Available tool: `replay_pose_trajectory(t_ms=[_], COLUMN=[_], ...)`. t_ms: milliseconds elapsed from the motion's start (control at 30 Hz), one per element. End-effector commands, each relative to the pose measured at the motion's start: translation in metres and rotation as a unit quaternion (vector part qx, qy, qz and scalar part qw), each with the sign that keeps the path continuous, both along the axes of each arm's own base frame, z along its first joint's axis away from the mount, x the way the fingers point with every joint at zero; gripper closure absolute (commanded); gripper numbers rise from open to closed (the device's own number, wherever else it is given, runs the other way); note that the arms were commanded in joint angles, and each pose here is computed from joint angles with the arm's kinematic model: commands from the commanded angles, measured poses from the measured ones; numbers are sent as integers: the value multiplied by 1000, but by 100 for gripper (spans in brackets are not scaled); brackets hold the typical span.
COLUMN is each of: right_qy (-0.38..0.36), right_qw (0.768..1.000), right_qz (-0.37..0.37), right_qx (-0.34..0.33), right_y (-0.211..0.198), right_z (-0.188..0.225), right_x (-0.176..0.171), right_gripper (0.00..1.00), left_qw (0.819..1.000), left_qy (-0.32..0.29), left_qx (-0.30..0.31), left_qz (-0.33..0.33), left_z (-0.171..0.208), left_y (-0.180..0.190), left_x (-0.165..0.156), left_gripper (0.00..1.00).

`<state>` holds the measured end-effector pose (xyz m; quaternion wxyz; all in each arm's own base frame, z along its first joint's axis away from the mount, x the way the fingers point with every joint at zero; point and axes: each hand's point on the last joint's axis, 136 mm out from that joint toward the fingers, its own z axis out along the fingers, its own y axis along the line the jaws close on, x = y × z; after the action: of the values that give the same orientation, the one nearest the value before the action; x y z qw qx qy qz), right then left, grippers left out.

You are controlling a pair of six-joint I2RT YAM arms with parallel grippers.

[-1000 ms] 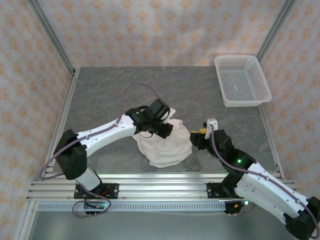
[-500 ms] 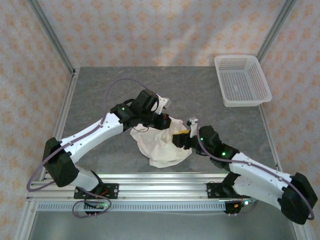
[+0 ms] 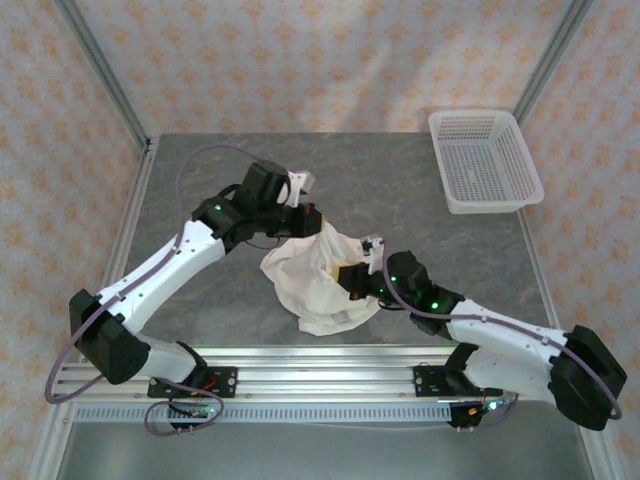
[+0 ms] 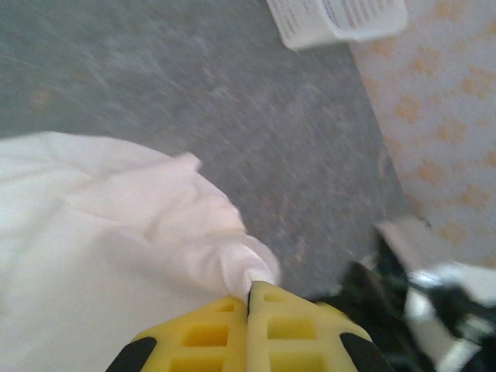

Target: Fold the inside-out t-shirt

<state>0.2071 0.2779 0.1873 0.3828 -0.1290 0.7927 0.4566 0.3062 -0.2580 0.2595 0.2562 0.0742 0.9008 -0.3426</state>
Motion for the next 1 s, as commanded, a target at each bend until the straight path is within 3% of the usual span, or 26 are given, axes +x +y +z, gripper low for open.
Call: replay_pose_trajectory(t_ms=[0, 133, 200, 333, 433, 633, 833, 967], right_qy=[-54, -80, -86, -92, -90, -89, -83, -75], right_qw=[996, 991, 991, 992, 992, 993, 995, 996], right_qz=[32, 34, 22, 3, -13, -51, -42, -26], right_qx=[66, 105, 103, 89, 82, 65, 45, 40], right_y=[3, -1, -5, -9, -12, -21, -18, -13], right_z=[45, 71, 74, 69, 65, 59, 55, 54], right_x=[-13, -17, -14, -7, -1, 11, 11, 9], right_gripper=[100, 100, 100, 100, 100, 100, 100, 100], left_qw=[997, 998, 998, 997, 997, 996, 989, 985], left_qy=[-13, -1, -17, -49, -36, 6, 45, 29], left_qx=[53, 10, 3, -7, -47, -58, -111, -133], left_qz=[51, 63, 62, 56, 44, 65, 90, 105], left_z=[-15, -22, -11, 17, 27, 11, -6, -9], left_y=[36, 38, 41, 50, 45, 33, 1, -13], left_x=[21, 28, 24, 3, -19, -50, -46, -35], left_gripper=[97, 68, 61, 59, 59, 63, 61, 48])
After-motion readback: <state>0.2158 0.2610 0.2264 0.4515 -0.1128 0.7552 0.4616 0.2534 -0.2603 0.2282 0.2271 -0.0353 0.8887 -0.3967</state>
